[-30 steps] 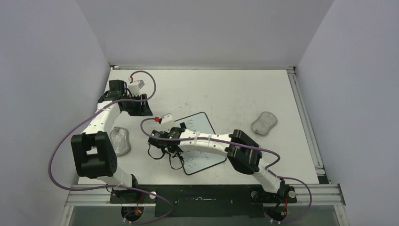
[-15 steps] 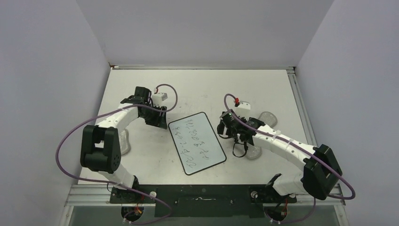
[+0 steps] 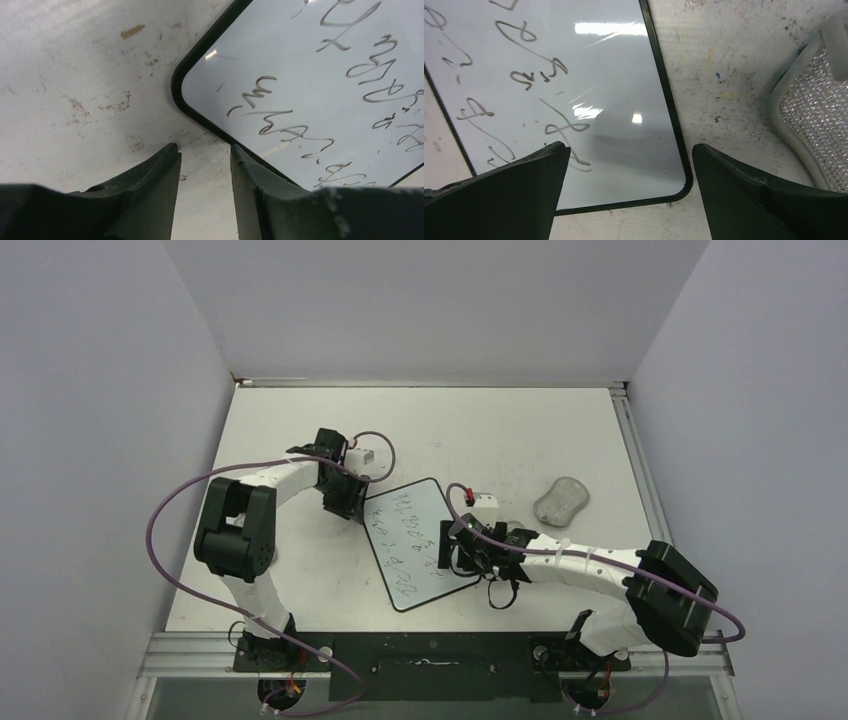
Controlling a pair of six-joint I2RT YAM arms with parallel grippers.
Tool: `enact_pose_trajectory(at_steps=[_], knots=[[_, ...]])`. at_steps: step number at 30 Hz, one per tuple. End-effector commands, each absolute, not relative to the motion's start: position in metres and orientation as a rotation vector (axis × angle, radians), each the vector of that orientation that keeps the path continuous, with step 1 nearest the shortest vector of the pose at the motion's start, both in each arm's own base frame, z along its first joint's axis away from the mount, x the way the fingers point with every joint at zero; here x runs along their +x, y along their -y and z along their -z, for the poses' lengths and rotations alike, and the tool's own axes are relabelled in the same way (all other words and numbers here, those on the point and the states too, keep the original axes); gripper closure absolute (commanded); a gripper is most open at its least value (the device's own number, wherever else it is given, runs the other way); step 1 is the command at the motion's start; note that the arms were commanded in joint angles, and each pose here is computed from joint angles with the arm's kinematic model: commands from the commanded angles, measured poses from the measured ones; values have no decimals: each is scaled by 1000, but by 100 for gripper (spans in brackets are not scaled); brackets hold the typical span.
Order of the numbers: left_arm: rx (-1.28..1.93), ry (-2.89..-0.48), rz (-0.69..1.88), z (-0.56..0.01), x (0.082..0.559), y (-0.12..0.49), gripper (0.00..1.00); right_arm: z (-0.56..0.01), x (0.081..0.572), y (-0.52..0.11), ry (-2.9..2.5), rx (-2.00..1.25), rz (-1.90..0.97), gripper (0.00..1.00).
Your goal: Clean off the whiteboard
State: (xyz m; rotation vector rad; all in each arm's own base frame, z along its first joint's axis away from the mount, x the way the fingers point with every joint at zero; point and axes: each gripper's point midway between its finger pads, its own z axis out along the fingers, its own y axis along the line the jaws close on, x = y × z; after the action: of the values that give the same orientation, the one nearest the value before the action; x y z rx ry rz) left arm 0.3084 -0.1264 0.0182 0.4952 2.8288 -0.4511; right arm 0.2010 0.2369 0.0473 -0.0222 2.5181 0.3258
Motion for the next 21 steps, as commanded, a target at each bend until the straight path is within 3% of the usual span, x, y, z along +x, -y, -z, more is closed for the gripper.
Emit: enact_pose_trajectory(at_steps=[1,9,21], knots=[[503,-2791,387,-15,332,136,60,-40,200,-246,-2494,30,-407,0],[529,-2784,345,-9,343,146,60,-25,181,-251,-2517,-1,-505,0],[566,-2811,485,1,360,200,59,2,122,-352,-2541,-294,-632,6]])
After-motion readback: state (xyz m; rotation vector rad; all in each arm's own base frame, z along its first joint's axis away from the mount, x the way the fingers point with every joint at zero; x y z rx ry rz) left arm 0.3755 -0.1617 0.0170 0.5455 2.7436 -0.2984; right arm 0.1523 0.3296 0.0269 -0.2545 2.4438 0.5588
